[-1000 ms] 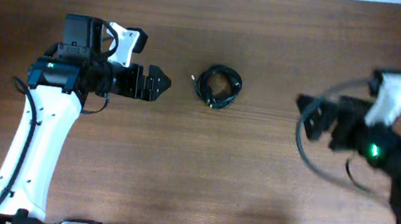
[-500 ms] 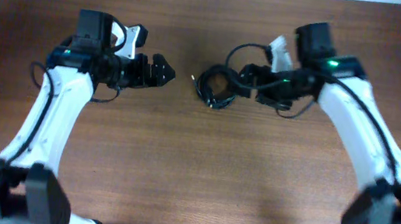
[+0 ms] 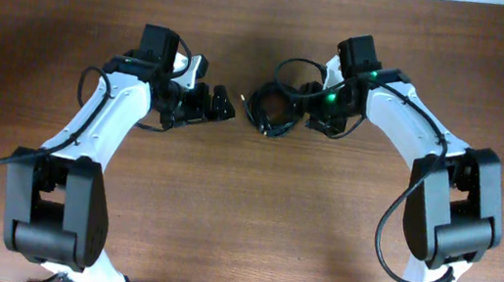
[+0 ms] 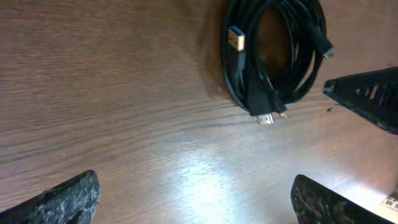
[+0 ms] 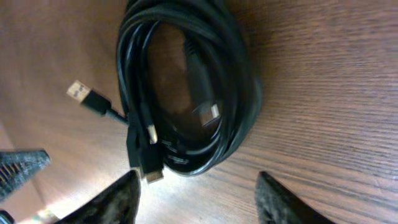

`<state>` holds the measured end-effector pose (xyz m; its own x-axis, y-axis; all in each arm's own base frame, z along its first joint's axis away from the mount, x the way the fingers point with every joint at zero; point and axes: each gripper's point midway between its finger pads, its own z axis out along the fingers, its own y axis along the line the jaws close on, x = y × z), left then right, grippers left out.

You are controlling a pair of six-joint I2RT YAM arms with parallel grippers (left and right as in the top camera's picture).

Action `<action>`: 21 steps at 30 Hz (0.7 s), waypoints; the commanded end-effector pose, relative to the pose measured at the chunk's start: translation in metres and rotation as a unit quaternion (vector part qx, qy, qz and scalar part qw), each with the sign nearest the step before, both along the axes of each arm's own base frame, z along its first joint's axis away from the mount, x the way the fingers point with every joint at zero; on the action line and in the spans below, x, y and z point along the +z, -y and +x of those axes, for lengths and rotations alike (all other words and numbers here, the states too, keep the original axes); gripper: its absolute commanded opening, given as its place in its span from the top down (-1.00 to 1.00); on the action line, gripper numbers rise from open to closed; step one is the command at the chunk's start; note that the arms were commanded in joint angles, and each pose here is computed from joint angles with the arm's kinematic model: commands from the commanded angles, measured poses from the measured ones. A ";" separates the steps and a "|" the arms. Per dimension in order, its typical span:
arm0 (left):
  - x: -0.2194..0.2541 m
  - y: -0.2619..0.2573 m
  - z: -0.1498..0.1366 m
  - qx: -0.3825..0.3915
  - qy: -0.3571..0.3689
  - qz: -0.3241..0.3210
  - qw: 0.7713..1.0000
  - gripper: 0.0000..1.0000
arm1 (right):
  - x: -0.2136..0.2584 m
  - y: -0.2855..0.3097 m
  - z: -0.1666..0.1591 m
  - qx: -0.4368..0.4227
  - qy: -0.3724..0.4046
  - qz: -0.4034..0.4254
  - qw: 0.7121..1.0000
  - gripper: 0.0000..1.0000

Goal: Untangle cables

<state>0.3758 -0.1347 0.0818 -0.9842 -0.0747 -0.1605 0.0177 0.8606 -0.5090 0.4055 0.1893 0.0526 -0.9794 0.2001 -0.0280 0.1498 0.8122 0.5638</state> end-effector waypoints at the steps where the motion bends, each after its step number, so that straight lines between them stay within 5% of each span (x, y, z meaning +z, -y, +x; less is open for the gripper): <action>1: 0.000 -0.003 0.008 0.008 0.010 0.010 1.000 -0.97 | -0.008 0.005 0.005 -0.010 0.014 -0.052 0.999 -0.08; 14: 0.000 -0.003 0.008 0.007 0.009 0.009 1.000 -0.97 | -0.030 -0.008 0.003 -0.038 0.007 -0.103 0.994 0.19; 21: 0.000 -0.003 0.008 0.007 0.009 0.009 1.000 -0.97 | -0.030 -0.008 0.002 -0.038 0.006 -0.103 0.994 0.70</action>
